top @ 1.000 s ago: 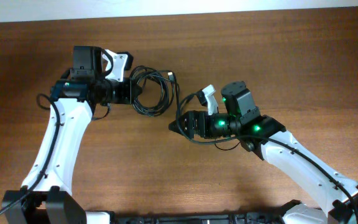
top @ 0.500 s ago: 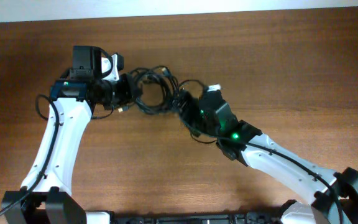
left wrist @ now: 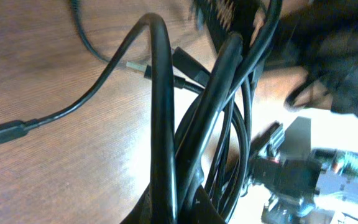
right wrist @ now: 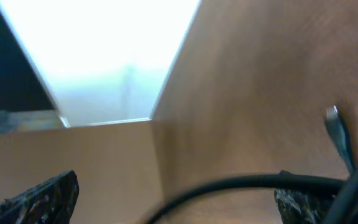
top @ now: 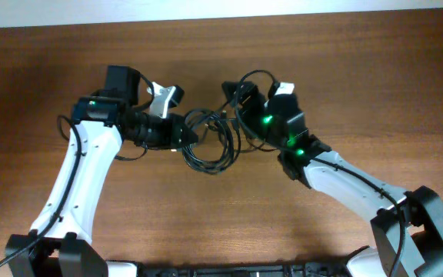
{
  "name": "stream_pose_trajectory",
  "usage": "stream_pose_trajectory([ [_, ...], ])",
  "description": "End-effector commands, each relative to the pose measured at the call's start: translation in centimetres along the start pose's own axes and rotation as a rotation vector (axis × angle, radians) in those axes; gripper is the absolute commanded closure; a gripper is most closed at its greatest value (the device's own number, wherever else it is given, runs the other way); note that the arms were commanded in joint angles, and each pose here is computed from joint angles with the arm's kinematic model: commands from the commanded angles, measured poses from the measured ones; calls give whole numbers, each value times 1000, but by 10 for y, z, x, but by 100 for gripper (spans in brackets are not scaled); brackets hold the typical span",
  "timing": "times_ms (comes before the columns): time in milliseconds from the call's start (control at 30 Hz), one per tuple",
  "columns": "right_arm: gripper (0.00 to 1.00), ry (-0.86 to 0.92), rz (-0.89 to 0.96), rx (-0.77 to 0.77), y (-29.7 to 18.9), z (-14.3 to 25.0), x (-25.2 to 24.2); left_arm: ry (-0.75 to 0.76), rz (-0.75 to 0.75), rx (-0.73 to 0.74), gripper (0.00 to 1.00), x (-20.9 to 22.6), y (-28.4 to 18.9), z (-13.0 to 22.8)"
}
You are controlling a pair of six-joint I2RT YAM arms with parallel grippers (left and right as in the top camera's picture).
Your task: Untangle cables
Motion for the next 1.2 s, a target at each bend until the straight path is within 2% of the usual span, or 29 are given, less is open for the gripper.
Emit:
stream_pose_trajectory([
  [0, 1, -43, -42, -66, -4, -33, 0, 140, -4, 31, 100, -18, 0, 9],
  [100, 1, -43, -87, -28, -12, -53, -1, 150, -93, 53, 100, -14, 4, 12],
  [167, 1, -148, -109, 28, -15, -55, -2, 159, -130, 42, 100, -12, 4, 10],
  [233, 1, -315, -140, 131, -17, -46, -4, 118, -229, -1, 100, -3, 2, 3],
  [333, 1, -305, -83, 254, -18, -32, -19, 46, -321, -67, 100, 4, 0, -6],
  [467, 1, -328, 13, 437, -23, -5, -43, 52, -310, -110, 97, 2, 0, -13],
  [533, 1, -397, 15, 512, -25, 9, -48, 65, -298, -128, 98, 1, 0, -16],
  [667, 1, -527, -64, 623, -27, 33, -44, 100, -175, -145, 99, -12, 2, -22],
  [800, 3, -543, -79, 658, -26, 47, -41, 124, -49, -134, 99, -24, 3, -22],
  [833, 10, -546, -82, 665, -25, 50, -40, 128, -21, -129, 98, -27, 4, -21],
  [867, 26, -549, -84, 671, -25, 52, -40, 130, -6, -124, 98, -28, 4, -21],
  [933, 66, -550, -85, 675, -25, 54, -39, 131, -11, -122, 98, -29, 5, -20],
  [967, 78, -549, -85, 676, -25, 54, -39, 131, -11, -122, 98, -29, 5, -20],
  [1000, 96, -549, -85, 675, -25, 54, -39, 131, -12, -122, 97, -29, 5, -20],
  [1067, 96, -493, -61, 672, -25, 54, -40, 131, -22, -124, 82, -28, 5, -21],
  [1133, 96, -432, -29, 660, -24, 53, -40, 131, -21, -123, 60, -28, 5, -20],
  [1167, 96, -399, -7, 648, -24, 52, -41, 130, -22, -123, 43, -28, 5, -20],
])
Point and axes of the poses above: each gripper's point midway between its finger pads, its own y axis out along the fingers, its own x axis along the line the jaws close on, z = x × y, the point moved 8 cm from there along -y, back along the fingers, and after that the axes turned 6 degrees about -y, right-handed, at the moved point
